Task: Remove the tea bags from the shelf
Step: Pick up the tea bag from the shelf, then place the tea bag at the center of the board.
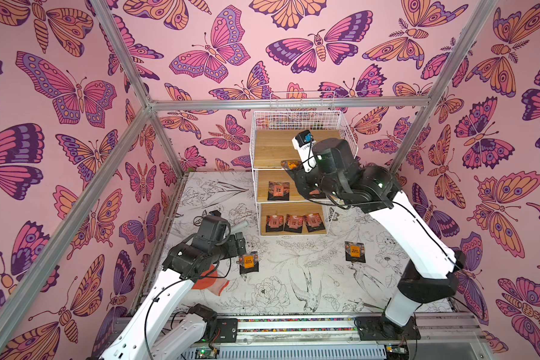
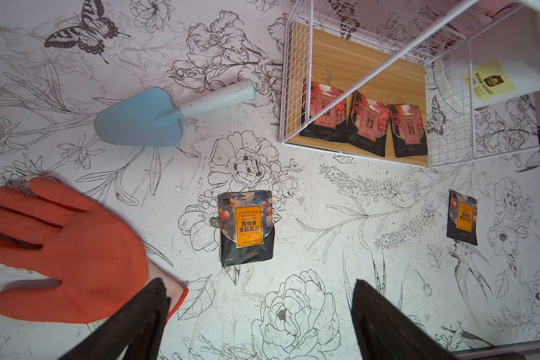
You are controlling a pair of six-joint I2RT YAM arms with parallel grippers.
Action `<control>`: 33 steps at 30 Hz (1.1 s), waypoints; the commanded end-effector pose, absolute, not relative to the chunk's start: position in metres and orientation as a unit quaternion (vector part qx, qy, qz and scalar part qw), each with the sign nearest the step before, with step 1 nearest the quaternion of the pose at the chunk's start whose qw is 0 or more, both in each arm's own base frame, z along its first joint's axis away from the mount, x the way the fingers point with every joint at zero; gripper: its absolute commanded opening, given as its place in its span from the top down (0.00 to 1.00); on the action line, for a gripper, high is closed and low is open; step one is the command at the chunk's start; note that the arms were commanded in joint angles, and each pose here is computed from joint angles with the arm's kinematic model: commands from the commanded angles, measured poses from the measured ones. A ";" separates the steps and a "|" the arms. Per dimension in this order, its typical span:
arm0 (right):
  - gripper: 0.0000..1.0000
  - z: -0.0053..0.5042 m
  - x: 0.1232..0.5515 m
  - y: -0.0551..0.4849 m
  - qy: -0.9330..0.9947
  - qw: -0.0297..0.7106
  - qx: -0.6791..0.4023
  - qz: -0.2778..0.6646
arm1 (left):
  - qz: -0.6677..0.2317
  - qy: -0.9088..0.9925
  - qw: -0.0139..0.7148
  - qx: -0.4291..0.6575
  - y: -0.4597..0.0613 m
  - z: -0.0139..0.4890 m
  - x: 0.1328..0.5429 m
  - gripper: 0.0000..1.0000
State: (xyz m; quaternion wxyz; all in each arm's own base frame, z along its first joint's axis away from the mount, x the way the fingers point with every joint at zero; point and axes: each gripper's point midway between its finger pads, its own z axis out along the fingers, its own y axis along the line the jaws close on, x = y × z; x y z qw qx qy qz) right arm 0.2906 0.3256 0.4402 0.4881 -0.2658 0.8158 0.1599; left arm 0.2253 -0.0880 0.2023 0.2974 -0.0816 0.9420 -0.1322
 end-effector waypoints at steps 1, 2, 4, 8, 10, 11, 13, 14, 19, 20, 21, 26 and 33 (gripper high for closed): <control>1.00 0.446 0.269 0.292 0.820 0.493 -0.247 0.154 | -0.138 0.939 0.305 -0.082 -0.087 0.209 0.224 0.05; 1.00 0.446 0.260 0.280 0.821 0.494 -0.241 0.155 | -0.139 0.939 0.305 -0.081 -0.088 0.209 0.224 0.05; 1.00 0.434 0.246 0.263 0.833 0.480 -0.228 0.152 | -0.140 0.939 0.304 -0.081 -0.088 0.209 0.224 0.05; 1.00 0.394 0.220 0.233 0.861 0.446 -0.199 0.140 | -0.141 0.939 0.304 -0.081 -0.088 0.209 0.224 0.05; 1.00 0.366 0.211 0.219 0.876 0.426 -0.183 0.135 | -0.141 0.939 0.302 -0.080 -0.089 0.208 0.224 0.05; 1.00 0.350 0.208 0.212 0.884 0.415 -0.174 0.126 | -0.141 0.940 0.301 -0.081 -0.089 0.207 0.224 0.05; 1.00 0.321 0.204 0.199 0.899 0.396 -0.160 0.103 | -0.141 0.941 0.298 -0.080 -0.089 0.206 0.224 0.05; 1.00 0.305 0.203 0.194 0.906 0.385 -0.152 0.093 | -0.142 0.941 0.297 -0.080 -0.090 0.205 0.224 0.05; 1.00 0.236 0.202 0.183 0.924 0.356 -0.124 0.066 | -0.142 0.942 0.292 -0.082 -0.090 0.201 0.224 0.06; 1.00 0.220 0.204 0.182 0.929 0.347 -0.118 0.062 | -0.142 0.943 0.291 -0.082 -0.090 0.201 0.224 0.05; 1.00 0.210 0.206 0.182 0.931 0.341 -0.111 0.064 | -0.142 0.943 0.290 -0.081 -0.091 0.200 0.224 0.05; 1.00 0.159 0.216 0.189 0.938 0.319 -0.101 0.091 | -0.142 0.945 0.282 -0.081 -0.092 0.195 0.224 0.06; 1.00 0.108 0.231 0.189 0.952 0.280 -0.101 0.071 | -0.145 0.947 0.273 -0.085 -0.095 0.184 0.225 0.06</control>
